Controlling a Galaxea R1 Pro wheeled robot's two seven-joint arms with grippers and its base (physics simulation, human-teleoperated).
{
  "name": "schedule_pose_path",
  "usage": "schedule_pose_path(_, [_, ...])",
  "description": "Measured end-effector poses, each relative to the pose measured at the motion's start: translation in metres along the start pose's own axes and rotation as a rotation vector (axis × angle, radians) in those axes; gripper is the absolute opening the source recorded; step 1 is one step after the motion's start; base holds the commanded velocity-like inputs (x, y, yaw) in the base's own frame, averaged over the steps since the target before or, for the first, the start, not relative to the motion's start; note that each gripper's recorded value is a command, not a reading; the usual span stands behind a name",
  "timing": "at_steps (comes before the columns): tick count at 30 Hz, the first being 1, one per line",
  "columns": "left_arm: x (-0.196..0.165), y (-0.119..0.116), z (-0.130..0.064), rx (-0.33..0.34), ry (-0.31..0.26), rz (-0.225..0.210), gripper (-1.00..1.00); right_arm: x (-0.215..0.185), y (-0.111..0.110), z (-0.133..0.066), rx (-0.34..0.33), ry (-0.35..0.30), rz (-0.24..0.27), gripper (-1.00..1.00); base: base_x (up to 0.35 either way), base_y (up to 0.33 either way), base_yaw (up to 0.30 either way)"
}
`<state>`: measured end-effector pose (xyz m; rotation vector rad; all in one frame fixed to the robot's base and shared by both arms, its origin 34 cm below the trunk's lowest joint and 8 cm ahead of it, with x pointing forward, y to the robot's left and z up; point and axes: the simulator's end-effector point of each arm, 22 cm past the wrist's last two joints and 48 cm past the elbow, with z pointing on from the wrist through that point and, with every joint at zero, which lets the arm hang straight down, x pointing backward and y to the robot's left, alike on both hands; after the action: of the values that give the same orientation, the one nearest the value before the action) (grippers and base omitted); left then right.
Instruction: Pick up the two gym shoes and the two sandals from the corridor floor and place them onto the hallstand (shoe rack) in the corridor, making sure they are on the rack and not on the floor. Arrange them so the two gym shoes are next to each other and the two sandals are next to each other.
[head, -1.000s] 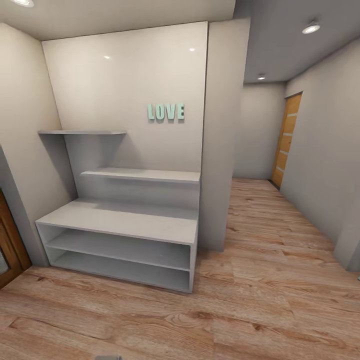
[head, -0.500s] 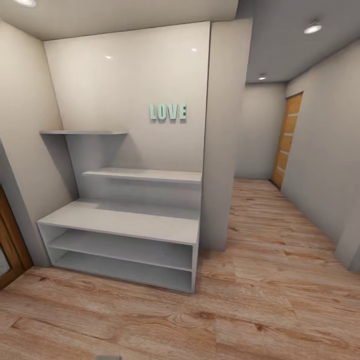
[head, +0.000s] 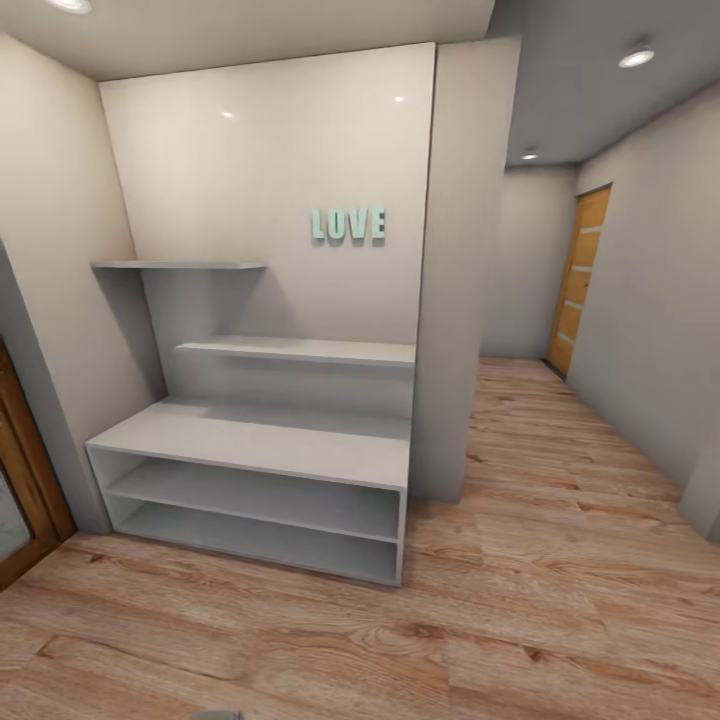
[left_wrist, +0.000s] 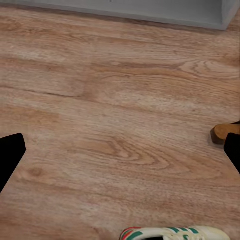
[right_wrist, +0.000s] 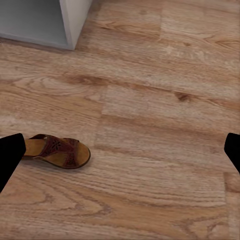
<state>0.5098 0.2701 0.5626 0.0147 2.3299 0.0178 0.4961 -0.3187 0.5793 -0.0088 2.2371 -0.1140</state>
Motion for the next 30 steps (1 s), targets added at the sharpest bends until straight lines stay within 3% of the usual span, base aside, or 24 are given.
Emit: schedule_pose_path(30, [-0.0032, 0.0001, -0.0002, 0.000, -0.018, 0.000, 1.00, -0.0001, -0.0001, 0.0000, 0.000, 0.000, 0.000, 1.00, 0.000, 0.078, 0.000])
